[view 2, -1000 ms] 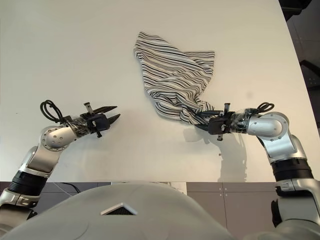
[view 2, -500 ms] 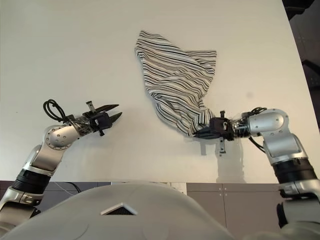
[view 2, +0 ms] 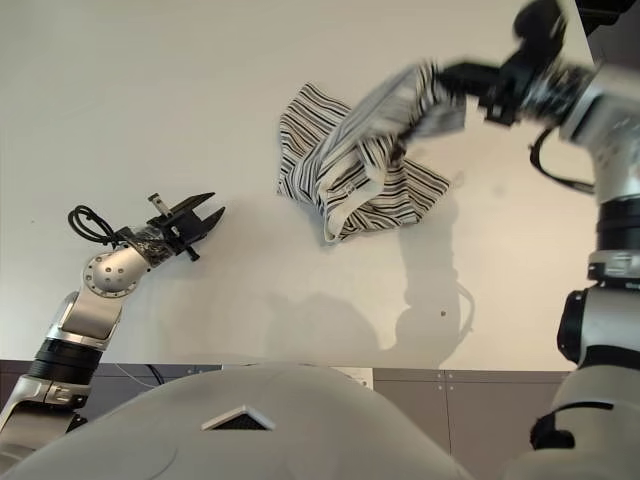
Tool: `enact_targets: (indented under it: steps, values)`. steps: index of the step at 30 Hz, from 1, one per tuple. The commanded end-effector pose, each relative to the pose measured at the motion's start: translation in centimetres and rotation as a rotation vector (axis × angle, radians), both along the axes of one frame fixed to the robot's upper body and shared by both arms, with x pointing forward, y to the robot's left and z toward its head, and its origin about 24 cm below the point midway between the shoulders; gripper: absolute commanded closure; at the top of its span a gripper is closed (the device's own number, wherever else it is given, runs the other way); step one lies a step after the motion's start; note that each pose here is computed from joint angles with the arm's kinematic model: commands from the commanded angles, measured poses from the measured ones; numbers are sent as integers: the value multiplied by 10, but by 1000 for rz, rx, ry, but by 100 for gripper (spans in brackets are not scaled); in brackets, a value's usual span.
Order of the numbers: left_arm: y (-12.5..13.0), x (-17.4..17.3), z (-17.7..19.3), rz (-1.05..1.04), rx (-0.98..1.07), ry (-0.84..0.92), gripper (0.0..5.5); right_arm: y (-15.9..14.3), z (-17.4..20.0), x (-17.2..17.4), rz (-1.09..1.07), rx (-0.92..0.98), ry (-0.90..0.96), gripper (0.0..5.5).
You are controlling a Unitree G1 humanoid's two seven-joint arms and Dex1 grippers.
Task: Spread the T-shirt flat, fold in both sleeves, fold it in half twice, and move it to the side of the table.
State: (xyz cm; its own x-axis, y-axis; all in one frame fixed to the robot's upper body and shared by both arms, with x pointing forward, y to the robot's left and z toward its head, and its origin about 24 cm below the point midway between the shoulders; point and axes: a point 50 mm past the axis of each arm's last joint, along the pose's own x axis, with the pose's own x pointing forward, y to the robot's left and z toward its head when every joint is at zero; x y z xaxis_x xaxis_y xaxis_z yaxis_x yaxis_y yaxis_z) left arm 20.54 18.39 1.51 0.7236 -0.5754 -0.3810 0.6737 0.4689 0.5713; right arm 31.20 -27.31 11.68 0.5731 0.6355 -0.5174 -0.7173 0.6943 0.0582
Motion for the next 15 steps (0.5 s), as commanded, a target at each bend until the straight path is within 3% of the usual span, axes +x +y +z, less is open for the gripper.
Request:
enact_targets:
  steps: [1,5,11,15]
  values:
    - [-3,4,11,-31,-2,-16,418,-26,-52,-35,199,-327,122,535]
    - [-9,5,17,-59,-6,-22,418,-30,-46,-40,317,-343,82,535]
    - [-11,1,17,-75,7,-9,418,-18,-7,-30,399,-406,-233,535]
    - [-11,-1,14,-75,11,0,418,-12,2,-36,460,-452,-336,517]
